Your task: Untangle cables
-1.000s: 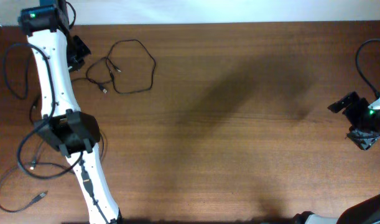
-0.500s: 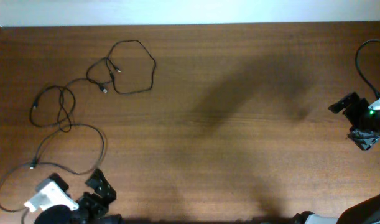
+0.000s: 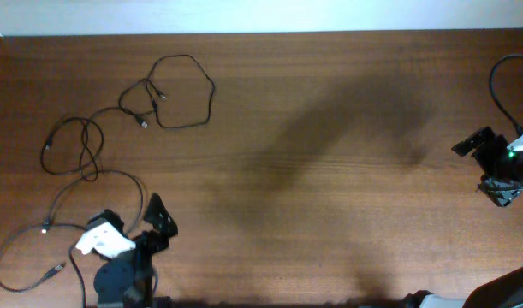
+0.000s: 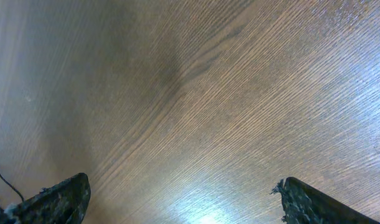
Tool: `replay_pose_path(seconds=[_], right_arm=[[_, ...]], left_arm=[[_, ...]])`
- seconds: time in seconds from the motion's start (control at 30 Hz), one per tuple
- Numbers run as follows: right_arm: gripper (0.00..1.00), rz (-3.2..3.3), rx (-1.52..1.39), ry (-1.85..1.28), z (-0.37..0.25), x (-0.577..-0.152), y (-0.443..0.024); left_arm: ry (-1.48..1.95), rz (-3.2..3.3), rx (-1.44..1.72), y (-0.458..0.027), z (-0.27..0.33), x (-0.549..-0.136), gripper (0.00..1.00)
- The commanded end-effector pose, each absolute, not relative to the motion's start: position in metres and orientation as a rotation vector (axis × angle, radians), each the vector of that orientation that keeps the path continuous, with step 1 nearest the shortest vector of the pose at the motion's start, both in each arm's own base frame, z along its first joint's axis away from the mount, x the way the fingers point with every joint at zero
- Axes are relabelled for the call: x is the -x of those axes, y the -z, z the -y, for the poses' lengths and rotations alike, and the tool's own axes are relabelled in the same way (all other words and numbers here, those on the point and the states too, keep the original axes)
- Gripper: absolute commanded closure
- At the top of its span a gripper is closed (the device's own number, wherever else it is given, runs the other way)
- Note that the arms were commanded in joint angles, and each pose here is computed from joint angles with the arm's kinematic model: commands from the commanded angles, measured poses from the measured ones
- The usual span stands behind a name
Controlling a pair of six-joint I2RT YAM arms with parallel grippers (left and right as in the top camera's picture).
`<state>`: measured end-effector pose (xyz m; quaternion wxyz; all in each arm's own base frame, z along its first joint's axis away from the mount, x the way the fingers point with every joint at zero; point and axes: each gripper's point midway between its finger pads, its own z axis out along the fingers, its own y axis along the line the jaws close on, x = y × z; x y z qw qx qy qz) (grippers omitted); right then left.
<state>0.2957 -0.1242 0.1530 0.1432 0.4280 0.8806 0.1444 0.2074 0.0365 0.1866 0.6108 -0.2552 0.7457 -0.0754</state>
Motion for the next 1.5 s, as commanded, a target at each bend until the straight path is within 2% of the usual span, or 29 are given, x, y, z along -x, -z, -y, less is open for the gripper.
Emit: replay_pose_path(seconds=[0.0, 0.07, 0.17, 0.33, 0.93, 1.03, 1.07, 1.17, 1.23, 1.33, 1.47], right_arm=[[0.02, -2.537, -1.21, -0.409, 0.124, -0.297, -0.156], [0.02, -2.537, -1.21, -0.409, 0.124, -0.297, -0.156], [0.02, -2.537, -1.21, -0.409, 0.124, -0.297, -0.156], [0.02, -2.537, -1.21, -0.409, 0.124, -0.297, -0.156], [0.02, -2.535, -1.211, -0.408, 0.124, -0.296, -0.156], [0.01, -2.587, -1.183, -0.421, 0.096, -0.271, -0.14], [0.02, -2.615, -1.153, -0.413, 0.072, -0.242, -0.129], [0.02, -2.587, -1.005, -0.411, 0.031, -0.195, -0.118], [0.02, -2.475, -0.891, -0.392, 0.022, -0.187, -0.136], [0.02, -2.186, -0.714, -0.338, 0.025, -0.195, -0.19], [0.02, -2.01, -0.57, -0.413, 0.006, -0.188, -0.228]], left_arm=[[0.169, -1.704, 0.566, -0.164, -0.035, -0.222, 0.01], [0.183, -1.703, 0.529, -0.156, -0.031, -0.229, 0.01], [0.179, -1.643, 0.305, -0.157, -0.013, -0.244, 0.01], [0.07, -1.646, 0.119, -0.156, -0.008, -0.246, 0.01], [0.044, -1.646, 0.077, -0.157, -0.007, -0.246, 0.01], [0.044, -1.646, 0.077, -0.157, -0.007, -0.246, 0.01], [0.044, -1.646, 0.077, -0.157, -0.007, -0.246, 0.01], [0.044, -1.646, 0.077, -0.157, -0.007, -0.246, 0.01], [0.044, -1.646, 0.077, -0.157, -0.007, -0.246, 0.01], [0.044, -1.646, 0.077, -0.157, -0.007, -0.246, 0.01], [0.044, -1.646, 0.077, -0.157, -0.007, -0.246, 0.01]])
